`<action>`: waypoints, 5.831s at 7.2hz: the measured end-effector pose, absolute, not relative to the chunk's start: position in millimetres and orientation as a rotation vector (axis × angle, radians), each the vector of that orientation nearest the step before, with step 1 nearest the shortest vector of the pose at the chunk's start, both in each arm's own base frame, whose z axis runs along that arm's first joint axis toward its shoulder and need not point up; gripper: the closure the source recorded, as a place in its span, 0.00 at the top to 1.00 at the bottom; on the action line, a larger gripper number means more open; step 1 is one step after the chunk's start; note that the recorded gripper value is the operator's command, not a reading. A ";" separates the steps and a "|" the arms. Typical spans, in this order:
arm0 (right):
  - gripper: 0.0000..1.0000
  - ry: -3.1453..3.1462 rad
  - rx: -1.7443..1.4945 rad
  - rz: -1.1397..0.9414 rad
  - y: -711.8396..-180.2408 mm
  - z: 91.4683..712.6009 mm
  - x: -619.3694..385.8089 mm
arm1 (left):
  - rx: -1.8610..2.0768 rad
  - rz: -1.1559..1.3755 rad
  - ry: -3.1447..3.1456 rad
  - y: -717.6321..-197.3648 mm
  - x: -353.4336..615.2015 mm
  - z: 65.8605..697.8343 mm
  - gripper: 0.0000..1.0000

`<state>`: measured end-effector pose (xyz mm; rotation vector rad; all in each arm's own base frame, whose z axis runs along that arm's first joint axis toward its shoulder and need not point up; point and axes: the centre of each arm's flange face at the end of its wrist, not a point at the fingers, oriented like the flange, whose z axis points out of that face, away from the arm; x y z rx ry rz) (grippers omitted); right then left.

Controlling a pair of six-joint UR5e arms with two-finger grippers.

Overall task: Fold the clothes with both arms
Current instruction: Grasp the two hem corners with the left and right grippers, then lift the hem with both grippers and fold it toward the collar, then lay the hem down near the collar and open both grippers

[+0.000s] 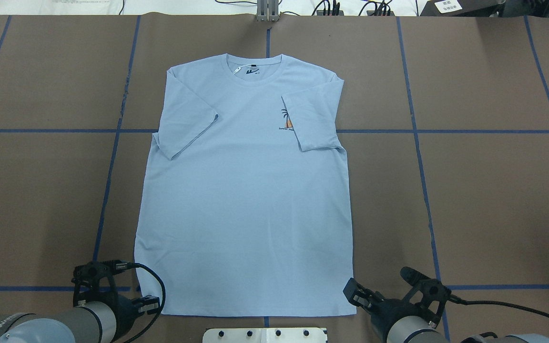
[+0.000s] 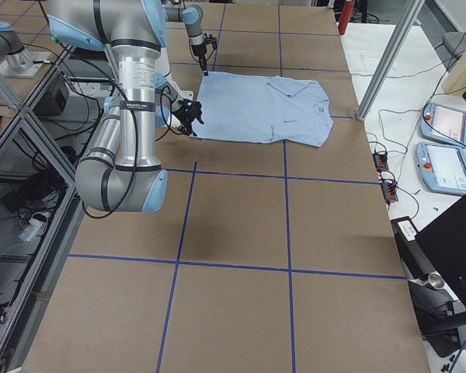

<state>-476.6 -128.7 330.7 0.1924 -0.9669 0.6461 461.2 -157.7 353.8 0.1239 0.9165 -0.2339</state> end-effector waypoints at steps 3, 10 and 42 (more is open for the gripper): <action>0.66 -0.870 0.206 0.675 -107.0 332.3 -514.4 | 0.121 -0.237 0.937 -158.4 462.9 344.9 0.00; 0.00 -0.847 0.204 0.665 -92.4 341.6 -525.6 | 0.119 -0.239 0.945 -158.4 463.9 341.3 0.00; 1.00 -0.676 0.310 0.552 -552.9 278.4 -494.8 | 0.402 -0.150 0.712 -558.4 451.7 348.8 1.00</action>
